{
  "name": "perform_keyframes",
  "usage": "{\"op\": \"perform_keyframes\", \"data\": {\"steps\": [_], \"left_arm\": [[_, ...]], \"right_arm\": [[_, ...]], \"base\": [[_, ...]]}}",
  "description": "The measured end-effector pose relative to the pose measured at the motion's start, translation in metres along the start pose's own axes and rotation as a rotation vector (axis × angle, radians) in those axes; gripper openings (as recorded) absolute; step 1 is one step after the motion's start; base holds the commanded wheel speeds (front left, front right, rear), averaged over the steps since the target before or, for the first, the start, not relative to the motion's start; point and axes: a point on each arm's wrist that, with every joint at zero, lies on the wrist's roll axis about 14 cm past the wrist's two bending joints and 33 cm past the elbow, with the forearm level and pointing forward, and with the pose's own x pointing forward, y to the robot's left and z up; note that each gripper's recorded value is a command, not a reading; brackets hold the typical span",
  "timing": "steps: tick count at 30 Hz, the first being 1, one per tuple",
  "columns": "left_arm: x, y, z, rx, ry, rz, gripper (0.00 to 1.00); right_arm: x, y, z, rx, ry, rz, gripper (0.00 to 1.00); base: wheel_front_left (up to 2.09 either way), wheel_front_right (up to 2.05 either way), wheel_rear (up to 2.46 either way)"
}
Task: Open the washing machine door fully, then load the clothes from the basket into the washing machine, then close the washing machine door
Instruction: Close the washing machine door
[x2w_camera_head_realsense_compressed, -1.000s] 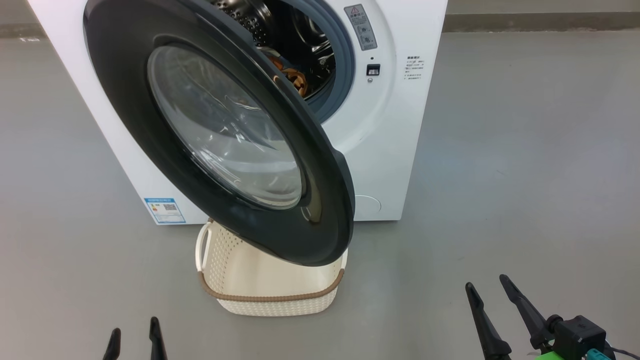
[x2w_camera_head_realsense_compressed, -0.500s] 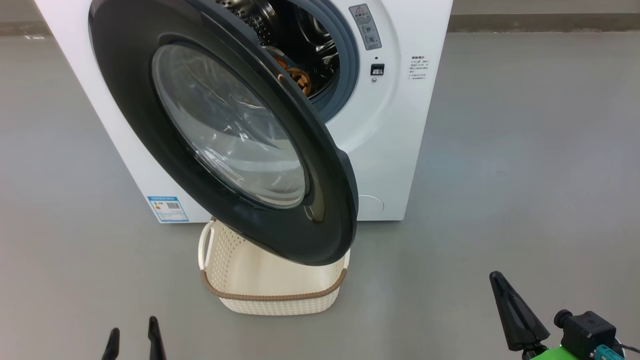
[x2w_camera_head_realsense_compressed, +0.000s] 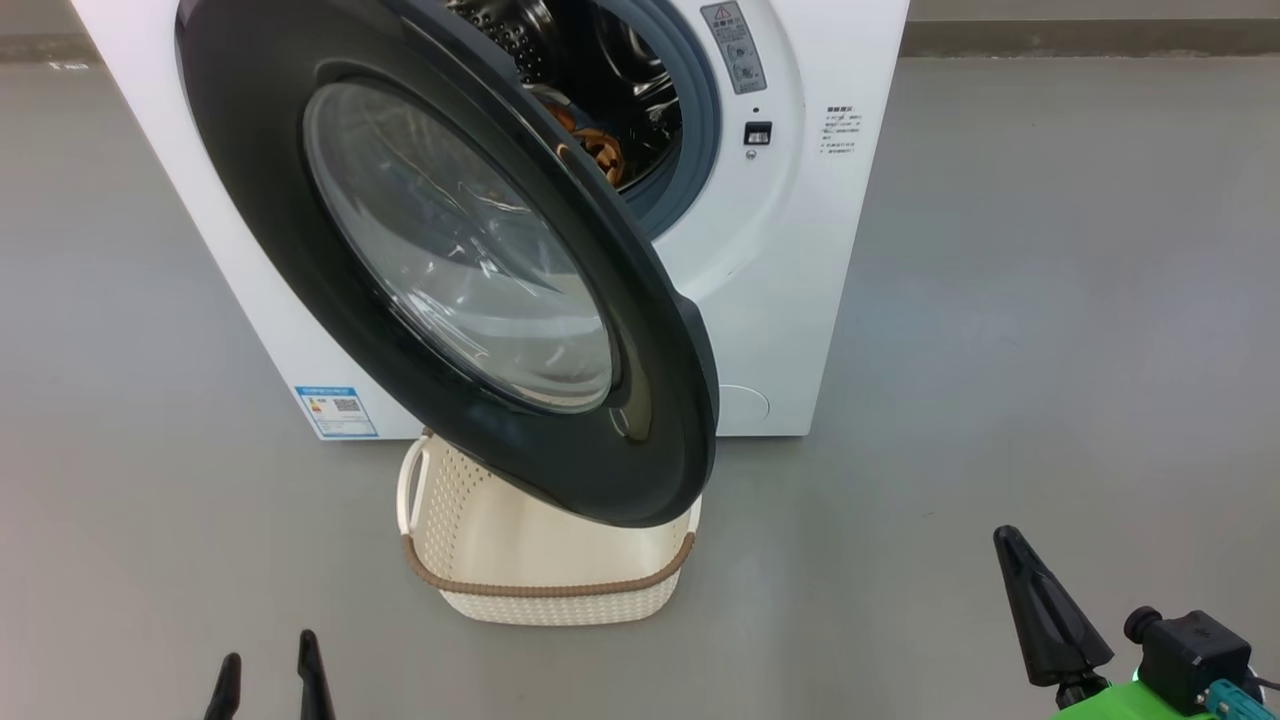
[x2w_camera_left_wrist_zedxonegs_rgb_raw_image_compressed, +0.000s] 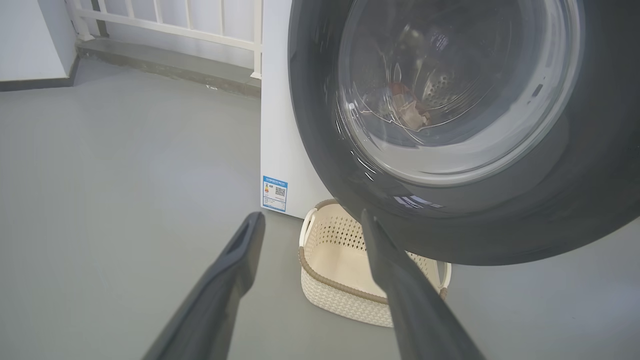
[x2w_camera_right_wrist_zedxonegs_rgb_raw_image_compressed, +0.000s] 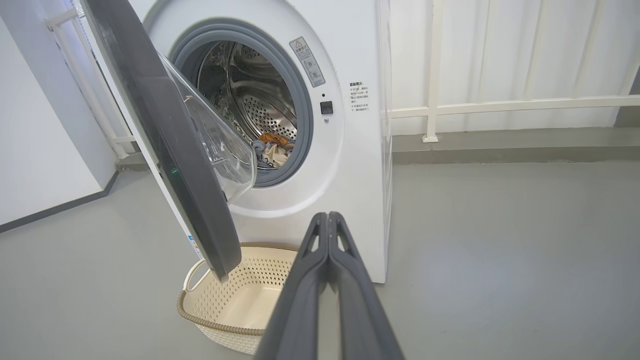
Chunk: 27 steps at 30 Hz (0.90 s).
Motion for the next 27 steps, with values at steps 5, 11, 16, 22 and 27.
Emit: {"op": "perform_keyframes", "data": {"steps": [5,11,16,22,27], "left_arm": [[0.001,0.000,-0.001,-0.008,0.005,0.004,1.00],[0.002,-0.002,-0.004,-0.010,0.014,0.003,1.00],[0.003,-0.006,-0.008,-0.018,0.026,-0.002,1.00],[0.001,-0.009,-0.010,-0.030,0.032,-0.006,1.00],[-0.003,-0.006,-0.009,-0.040,0.031,0.007,1.00]], "right_arm": [[0.004,-0.001,0.007,0.000,-0.023,-0.003,0.00],[0.033,0.012,0.065,0.008,-0.204,0.051,0.00],[0.055,0.049,0.140,0.024,-0.432,0.180,0.00],[0.058,0.120,0.191,0.072,-0.580,0.413,0.00],[0.057,0.172,0.178,0.102,-0.532,0.579,0.00]], "base": [[0.00,0.00,0.00],[0.00,0.00,0.00],[0.00,0.00,0.00],[0.00,0.00,0.00],[0.00,0.00,0.00]]}}
